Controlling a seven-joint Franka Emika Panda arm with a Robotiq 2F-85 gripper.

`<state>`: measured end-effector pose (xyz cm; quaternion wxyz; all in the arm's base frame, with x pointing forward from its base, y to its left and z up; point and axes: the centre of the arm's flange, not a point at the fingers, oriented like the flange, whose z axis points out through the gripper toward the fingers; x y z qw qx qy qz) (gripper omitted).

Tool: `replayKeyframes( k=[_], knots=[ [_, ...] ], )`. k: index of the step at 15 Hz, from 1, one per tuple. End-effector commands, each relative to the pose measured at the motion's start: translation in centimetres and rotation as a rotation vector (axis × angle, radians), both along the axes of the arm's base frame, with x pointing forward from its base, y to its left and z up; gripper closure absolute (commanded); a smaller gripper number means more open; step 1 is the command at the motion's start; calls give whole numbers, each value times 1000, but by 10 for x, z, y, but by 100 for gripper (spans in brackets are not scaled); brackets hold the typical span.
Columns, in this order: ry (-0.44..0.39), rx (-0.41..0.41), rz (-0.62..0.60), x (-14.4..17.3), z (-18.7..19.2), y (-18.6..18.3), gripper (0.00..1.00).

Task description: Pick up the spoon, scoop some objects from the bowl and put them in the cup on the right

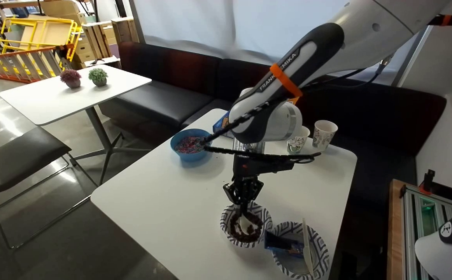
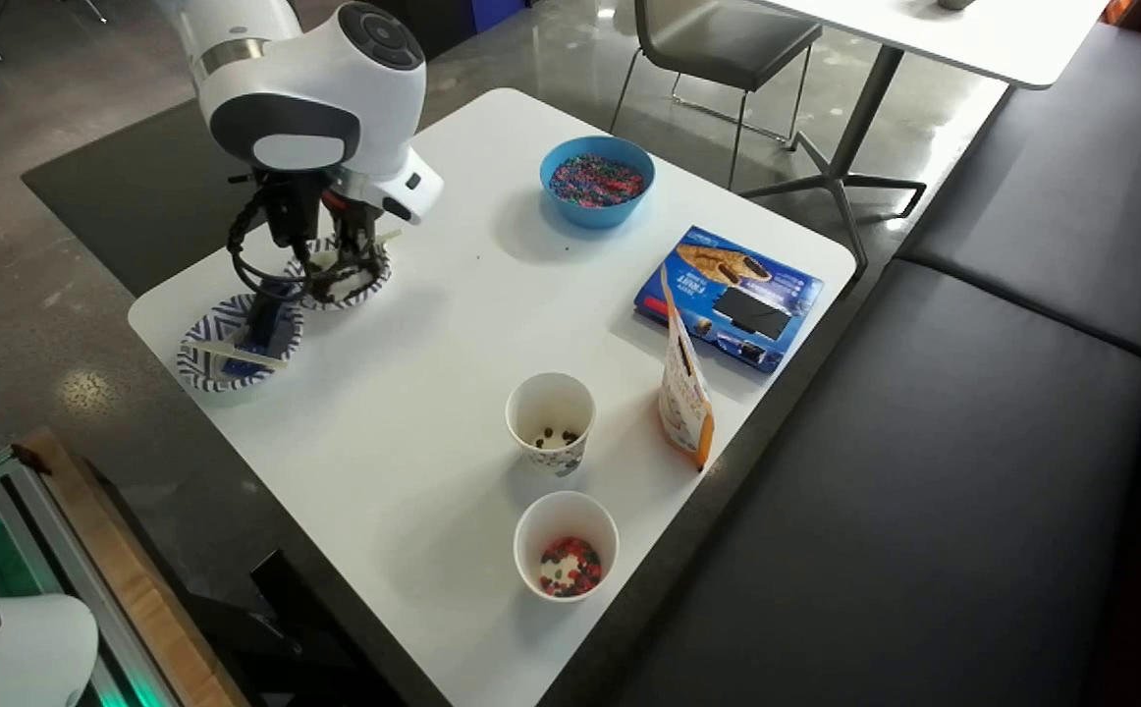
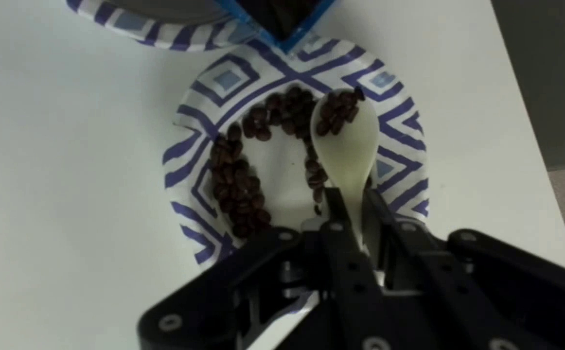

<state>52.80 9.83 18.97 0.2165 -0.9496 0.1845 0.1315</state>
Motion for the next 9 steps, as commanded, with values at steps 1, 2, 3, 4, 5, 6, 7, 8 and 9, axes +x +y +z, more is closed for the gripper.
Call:
replayKeyframes(
  k=[1,2,3,4,5,6,7,8,9],
  knots=[
    [33,81,-115,4,10,-16,96],
    [36,97,-145,5,11,-20,96],
    [42,96,-177,5,12,-27,96],
    [48,91,-205,3,12,-33,96],
    [53,81,-229,1,13,-40,96],
    [65,76,-250,-3,14,-47,96],
    [75,76,-267,-7,16,-53,96],
    [89,77,-288,-13,17,-59,96],
    [101,77,-310,-18,18,-65,96]
  ],
)
